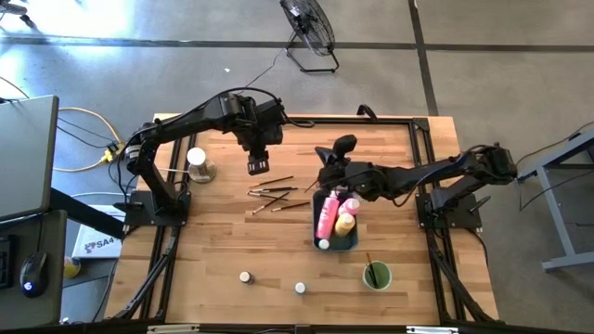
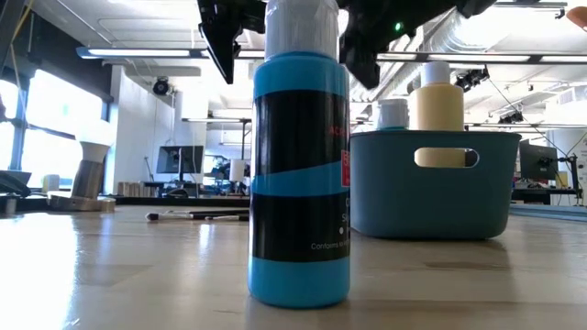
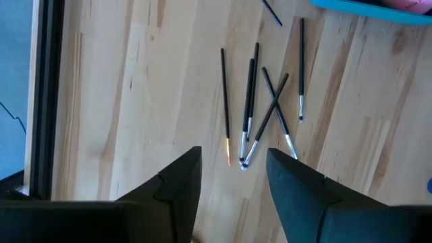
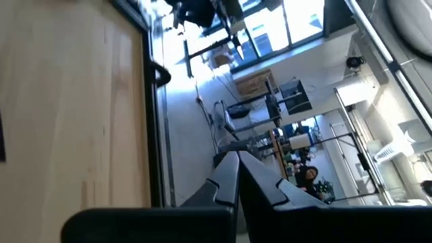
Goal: Pick & Place Paint Supplies
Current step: Put the black and gold paint brush into the green cup
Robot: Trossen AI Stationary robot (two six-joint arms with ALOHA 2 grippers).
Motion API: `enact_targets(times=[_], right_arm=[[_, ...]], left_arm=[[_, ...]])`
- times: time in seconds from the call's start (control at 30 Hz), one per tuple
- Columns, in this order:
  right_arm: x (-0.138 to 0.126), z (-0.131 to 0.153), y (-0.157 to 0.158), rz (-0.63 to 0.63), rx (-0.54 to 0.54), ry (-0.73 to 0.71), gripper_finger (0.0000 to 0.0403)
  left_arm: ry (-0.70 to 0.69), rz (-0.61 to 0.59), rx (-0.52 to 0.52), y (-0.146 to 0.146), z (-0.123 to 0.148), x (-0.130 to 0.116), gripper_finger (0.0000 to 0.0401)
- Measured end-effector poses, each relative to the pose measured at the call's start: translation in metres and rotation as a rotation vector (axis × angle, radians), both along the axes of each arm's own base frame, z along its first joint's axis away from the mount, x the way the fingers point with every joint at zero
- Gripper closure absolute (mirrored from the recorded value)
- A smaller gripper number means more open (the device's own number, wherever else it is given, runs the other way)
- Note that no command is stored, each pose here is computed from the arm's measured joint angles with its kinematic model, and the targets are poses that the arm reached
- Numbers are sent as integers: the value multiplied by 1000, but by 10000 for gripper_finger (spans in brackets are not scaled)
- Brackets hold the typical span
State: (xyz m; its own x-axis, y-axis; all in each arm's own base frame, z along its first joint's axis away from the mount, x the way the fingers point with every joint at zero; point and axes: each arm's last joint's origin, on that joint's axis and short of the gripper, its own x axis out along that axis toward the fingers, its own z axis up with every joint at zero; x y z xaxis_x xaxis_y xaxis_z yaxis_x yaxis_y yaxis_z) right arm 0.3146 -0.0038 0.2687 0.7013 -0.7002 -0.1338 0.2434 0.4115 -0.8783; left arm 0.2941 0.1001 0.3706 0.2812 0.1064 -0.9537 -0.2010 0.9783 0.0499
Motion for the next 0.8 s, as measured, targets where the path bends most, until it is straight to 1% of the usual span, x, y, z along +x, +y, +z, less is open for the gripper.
enact_targets(times=[0.33,0.47,0.63,0.8], right_arm=[[-17,21,5,11,81,-105,400],[-24,27,8,37,152,-148,400],[-38,36,14,97,289,-218,400],[-53,44,25,109,480,-323,400]], left_arm=[[-23,2,13,1,1,2,238],[-51,12,22,2,2,4,238],[-74,13,30,2,3,6,238],[-88,13,35,3,4,8,238]])
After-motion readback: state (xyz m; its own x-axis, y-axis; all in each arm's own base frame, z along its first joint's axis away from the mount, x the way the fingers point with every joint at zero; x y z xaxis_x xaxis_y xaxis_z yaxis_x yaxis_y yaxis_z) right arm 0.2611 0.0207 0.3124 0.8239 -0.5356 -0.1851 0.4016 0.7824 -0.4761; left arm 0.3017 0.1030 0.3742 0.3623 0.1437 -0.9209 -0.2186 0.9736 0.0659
